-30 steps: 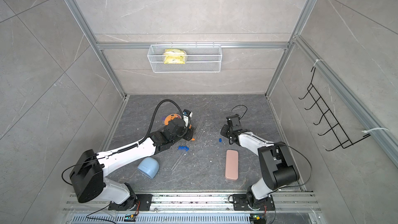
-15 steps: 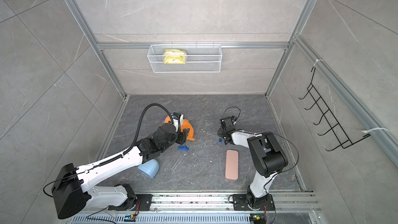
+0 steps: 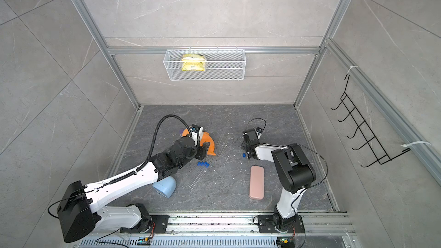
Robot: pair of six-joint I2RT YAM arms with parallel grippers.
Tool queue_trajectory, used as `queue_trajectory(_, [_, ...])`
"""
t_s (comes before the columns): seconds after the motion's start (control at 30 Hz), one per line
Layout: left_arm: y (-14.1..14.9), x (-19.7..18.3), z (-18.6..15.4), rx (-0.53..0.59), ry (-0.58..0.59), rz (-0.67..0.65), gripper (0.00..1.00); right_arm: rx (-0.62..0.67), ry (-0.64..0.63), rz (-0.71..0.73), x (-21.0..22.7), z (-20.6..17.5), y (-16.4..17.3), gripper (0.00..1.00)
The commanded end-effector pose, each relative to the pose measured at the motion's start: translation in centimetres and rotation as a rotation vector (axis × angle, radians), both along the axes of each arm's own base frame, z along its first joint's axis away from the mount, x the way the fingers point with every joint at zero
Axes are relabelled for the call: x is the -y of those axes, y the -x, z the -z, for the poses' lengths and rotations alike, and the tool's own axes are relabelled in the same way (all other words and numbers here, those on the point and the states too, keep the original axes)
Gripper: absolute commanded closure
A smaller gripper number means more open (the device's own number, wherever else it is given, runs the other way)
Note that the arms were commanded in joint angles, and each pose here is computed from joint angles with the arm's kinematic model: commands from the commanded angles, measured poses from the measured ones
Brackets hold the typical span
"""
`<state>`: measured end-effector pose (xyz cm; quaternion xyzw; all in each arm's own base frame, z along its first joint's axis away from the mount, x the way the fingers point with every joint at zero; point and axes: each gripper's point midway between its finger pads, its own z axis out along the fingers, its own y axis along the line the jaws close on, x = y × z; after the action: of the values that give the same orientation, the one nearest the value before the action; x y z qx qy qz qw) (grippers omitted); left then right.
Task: Remove stoppers from test tubes
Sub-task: Place the stopper at the center of the board.
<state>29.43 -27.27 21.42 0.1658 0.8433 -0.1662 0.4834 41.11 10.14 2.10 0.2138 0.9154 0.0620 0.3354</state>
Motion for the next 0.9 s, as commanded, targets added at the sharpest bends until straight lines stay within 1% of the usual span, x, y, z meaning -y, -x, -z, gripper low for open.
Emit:
queue_trajectory(0.0, [-0.3,0.4,-2.0,0.038,0.031,-0.009,0.39,-0.045,0.020,0.009,0.1,1.2,0.5,0.82])
queue_trajectory(0.3, [-0.2,0.2,-1.9,0.038,0.024,-0.014,0.39,-0.057,0.030,0.004,0.1,1.3,0.4,0.74])
queue_trajectory(0.53, [-0.2,0.1,-1.8,0.039,0.022,-0.014,0.39,-0.048,0.029,-0.007,-0.1,0.7,0.2,0.72])
queue_trajectory(0.63, [-0.2,0.1,-1.8,0.038,0.021,-0.014,0.39,-0.033,0.035,-0.016,-0.2,-0.3,-0.1,0.70])
queue_trajectory(0.73, [-0.2,0.1,-1.6,0.034,0.014,-0.015,0.39,-0.003,0.040,-0.032,-0.3,-2.2,-0.5,0.66])
queue_trajectory(0.87, [-0.2,-0.1,-1.1,0.021,-0.006,-0.022,0.39,0.066,0.051,-0.065,-0.7,-6.5,-0.6,0.58])
